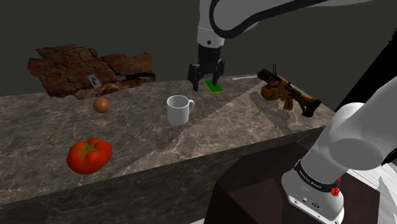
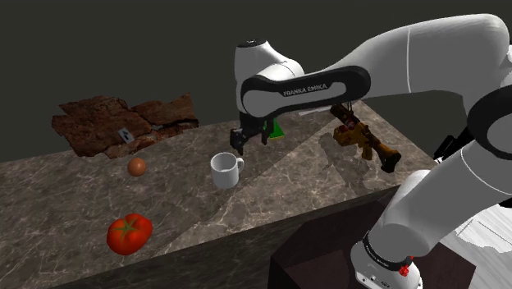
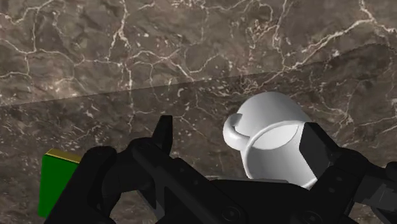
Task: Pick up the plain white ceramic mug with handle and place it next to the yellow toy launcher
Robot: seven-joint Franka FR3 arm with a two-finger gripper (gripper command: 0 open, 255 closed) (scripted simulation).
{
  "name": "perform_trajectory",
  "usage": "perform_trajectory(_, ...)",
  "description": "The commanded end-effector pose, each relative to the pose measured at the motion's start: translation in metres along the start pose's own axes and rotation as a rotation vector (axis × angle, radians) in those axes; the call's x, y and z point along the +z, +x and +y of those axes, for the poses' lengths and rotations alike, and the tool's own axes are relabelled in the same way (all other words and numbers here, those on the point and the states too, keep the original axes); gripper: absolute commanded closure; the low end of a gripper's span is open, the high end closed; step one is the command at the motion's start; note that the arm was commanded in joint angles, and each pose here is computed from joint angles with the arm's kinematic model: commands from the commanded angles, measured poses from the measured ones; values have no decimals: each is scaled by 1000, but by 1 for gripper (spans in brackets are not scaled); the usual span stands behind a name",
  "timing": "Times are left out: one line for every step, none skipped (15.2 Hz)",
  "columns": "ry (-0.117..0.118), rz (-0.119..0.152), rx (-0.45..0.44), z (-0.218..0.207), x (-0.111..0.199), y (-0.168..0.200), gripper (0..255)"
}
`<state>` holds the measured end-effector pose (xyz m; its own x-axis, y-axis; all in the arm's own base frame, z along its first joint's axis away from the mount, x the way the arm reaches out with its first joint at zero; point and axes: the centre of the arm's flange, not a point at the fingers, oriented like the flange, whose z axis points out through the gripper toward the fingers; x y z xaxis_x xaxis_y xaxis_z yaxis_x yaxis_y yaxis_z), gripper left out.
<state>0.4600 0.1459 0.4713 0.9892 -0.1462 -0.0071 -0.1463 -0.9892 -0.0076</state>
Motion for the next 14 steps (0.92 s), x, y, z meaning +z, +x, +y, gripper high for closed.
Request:
perform_trajectory(-1, 5, 1, -20, 13, 7, 0)
perform_trajectory(-1, 7, 2, -30, 19, 13, 0)
perform_trajectory(-2, 10, 2, -40, 24, 20, 0)
perform_trajectory(-3, 12, 3, -49, 30, 26, 0)
perform_trajectory(-4, 14, 3, -59, 36, 33, 0)
perform_trajectory(-4, 17, 4, -69, 42, 39, 0)
perform_trajectory(-5, 19, 4, -79, 48, 45, 0)
perform_trajectory(-6, 22, 4, -89, 54, 52, 0)
perform_trajectory(-6, 24, 5, -98, 60, 58, 0)
perform_trajectory(-7, 26, 5, -108, 65, 65, 0)
perform_trajectory(-8, 29, 6, -118, 71, 71, 0)
perform_trajectory(-8, 30, 6, -123, 74, 74, 0)
perform_trajectory(-8, 30, 6, -123, 79, 75, 0)
perform_trajectory(-8, 30, 6, -123, 85, 75, 0)
